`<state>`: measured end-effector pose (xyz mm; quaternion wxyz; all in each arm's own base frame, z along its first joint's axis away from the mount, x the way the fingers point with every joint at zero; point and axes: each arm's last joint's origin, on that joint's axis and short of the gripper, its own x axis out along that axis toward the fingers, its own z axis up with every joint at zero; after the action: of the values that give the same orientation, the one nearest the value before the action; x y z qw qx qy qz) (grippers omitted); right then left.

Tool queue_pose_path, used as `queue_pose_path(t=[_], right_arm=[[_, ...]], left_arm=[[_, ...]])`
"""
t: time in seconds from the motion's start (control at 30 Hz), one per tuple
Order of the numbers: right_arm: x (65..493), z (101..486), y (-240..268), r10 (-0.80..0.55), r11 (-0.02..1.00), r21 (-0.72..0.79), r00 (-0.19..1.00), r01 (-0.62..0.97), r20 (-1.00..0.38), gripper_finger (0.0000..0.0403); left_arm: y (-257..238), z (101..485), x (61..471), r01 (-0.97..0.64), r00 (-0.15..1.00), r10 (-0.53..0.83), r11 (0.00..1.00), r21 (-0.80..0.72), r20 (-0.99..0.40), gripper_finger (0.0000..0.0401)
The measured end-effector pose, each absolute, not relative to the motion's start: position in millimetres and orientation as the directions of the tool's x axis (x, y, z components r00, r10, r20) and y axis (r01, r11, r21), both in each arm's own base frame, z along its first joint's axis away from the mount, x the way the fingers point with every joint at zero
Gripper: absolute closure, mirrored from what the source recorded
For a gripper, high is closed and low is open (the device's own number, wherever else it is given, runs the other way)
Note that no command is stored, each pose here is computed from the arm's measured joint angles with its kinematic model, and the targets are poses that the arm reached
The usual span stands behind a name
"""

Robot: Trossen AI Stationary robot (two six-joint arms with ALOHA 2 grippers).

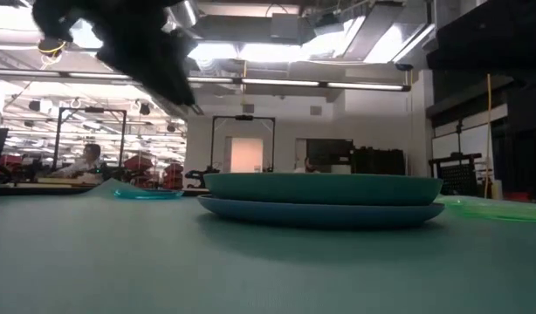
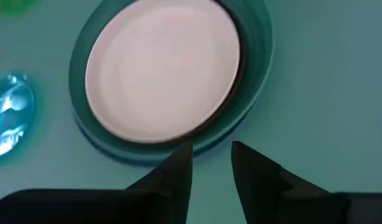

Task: Stack plastic plates
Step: Stack the left blue transparent plate on top of the white plate

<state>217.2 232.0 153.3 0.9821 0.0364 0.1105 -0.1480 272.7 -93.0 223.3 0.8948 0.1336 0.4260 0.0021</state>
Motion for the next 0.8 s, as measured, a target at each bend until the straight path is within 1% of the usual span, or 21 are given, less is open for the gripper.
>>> queue_pose_path(t=[0.1,0.23,0.37,0.5,0.6,0.67,0.8], right_arm=[[217,153,232,-0.278,0.954,0.044,0.933,0.295,-0.231,0.0256],[217,153,231,-0.3,0.948,0.038,0.928,0.316,-0.22,0.0256],[222,153,227,-0.309,0.944,0.047,0.924,0.327,-0.226,0.0255],[230,150,221,-0.289,0.949,0.048,0.92,0.312,-0.263,0.0255],[236,148,215,-0.279,0.951,0.049,0.916,0.305,-0.288,0.0255],[239,147,212,-0.282,0.95,0.043,0.912,0.308,-0.298,0.0255],[242,146,209,-0.261,0.956,0.041,0.91,0.289,-0.321,0.0255]], left_arm=[[-87,218,265,0.077,0.629,0.148,0.965,0.251,-0.763,0.0295],[-78,217,266,-0.007,0.621,0.212,0.964,0.266,-0.755,0.0294],[-63,216,268,-0.109,0.588,0.254,0.966,0.236,-0.768,0.0273],[-43,213,267,-0.189,0.523,0.272,0.961,0.201,-0.808,0.0233],[-24,210,265,-0.245,0.456,0.315,0.943,0.224,-0.832,0.0209],[-13,209,262,-0.285,0.41,0.36,0.924,0.257,-0.838,0.0201],[12,207,257,-0.34,0.32,0.428,0.884,0.32,-0.845,0.0198]])
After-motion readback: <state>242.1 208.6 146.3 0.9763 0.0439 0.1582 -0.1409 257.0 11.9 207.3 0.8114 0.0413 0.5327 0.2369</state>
